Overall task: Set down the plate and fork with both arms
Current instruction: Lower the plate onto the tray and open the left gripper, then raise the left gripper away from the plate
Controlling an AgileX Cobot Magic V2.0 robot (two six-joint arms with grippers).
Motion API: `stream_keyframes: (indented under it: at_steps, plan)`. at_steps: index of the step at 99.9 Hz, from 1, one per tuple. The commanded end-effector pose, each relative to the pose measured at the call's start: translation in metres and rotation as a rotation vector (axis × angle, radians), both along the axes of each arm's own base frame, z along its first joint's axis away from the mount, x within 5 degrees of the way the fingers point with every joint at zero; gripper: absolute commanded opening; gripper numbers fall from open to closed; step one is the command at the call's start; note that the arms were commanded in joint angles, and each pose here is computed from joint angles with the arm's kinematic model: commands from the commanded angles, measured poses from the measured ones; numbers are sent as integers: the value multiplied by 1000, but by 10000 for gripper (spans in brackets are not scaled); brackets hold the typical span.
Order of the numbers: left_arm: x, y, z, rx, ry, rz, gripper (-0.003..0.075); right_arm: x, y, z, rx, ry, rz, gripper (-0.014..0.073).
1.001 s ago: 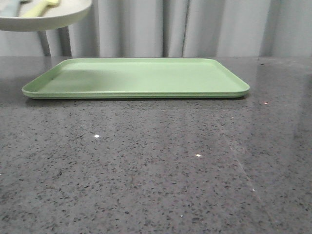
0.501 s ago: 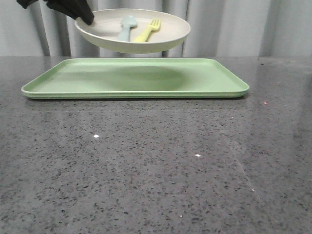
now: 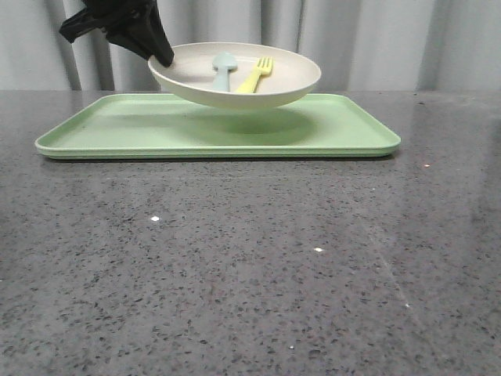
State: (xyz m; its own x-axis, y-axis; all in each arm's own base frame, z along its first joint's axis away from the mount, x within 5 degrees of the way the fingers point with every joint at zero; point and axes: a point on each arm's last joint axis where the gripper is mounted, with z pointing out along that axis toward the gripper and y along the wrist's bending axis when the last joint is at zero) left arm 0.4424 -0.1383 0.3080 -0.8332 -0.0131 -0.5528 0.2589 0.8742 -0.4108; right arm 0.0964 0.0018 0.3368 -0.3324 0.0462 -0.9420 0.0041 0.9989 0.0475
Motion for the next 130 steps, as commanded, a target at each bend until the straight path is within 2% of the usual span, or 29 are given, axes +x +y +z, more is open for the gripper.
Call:
stream_keyframes:
  at_steps: [1, 33, 59, 68, 85, 92, 114, 130]
  plan:
    - [-9, -2, 45, -83, -129, 29, -20, 2, 0, 15, -2, -84, 5, -66]
    - [-8, 1, 43, -35, -144, 30, -20, 2, 0, 15, -2, -84, 5, -66]
    - [-9, 0, 43, -41, -122, 35, -13, 2, 0, 15, -2, -82, 5, -66]
    - [-10, 2, 42, -38, -106, 33, 48, 2, 0, 15, -2, -82, 5, -66]
    - [-10, 2, 41, -37, -103, 31, 237, 2, 0, 15, -2, -82, 5, -66]
    - [-10, 2, 41, -37, -103, 31, 276, 2, 0, 15, -2, -82, 5, -66]
    - [-13, 3, 47, -39, -112, 30, 288, 2, 0, 14, -2, -79, 5, -66]
    - [-22, 7, 67, -46, -167, 38, 282, 4, 2, 12, 0, -90, 18, -66]
